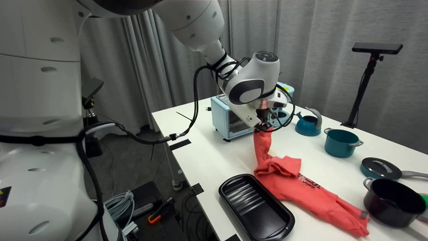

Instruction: Unfold the cloth on the table

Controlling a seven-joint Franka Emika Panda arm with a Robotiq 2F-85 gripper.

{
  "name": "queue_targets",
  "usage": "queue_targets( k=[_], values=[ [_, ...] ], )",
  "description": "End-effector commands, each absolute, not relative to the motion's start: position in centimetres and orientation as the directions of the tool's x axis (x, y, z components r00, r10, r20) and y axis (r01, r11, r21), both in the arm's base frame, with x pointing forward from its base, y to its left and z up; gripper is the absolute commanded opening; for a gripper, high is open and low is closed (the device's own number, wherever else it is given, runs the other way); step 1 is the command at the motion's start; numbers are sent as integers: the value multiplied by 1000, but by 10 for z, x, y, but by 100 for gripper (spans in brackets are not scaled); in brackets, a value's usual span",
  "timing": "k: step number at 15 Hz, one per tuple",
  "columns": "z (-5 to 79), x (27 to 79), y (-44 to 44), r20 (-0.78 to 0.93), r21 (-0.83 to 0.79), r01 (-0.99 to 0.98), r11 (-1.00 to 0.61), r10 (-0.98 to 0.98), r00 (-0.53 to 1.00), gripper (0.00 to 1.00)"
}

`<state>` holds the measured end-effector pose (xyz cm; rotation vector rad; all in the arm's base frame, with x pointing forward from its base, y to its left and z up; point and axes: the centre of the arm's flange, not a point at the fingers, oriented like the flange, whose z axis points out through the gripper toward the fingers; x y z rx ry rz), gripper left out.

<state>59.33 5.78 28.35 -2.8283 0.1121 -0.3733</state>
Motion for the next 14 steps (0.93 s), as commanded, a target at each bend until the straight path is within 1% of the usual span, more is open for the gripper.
queue_targets(
  k=[1, 3, 4, 5, 7, 10, 14],
  values=[
    [300, 565, 77, 319, -317, 71, -946, -36, 947, 1],
    [300, 560, 90, 329, -321, 111, -940, -1, 944, 1],
    [300, 558, 94, 327, -320, 128, -939, 18, 945, 29],
    [299, 556, 97, 327, -316, 141, -938, 32, 944, 30],
    [300, 556, 95, 326, -306, 158, -939, 53, 944, 44],
    [308, 558, 83, 306, -311, 160, -937, 61, 950, 68],
    [311, 570, 55, 315, -273, 115, -955, 24, 949, 96]
  ],
)
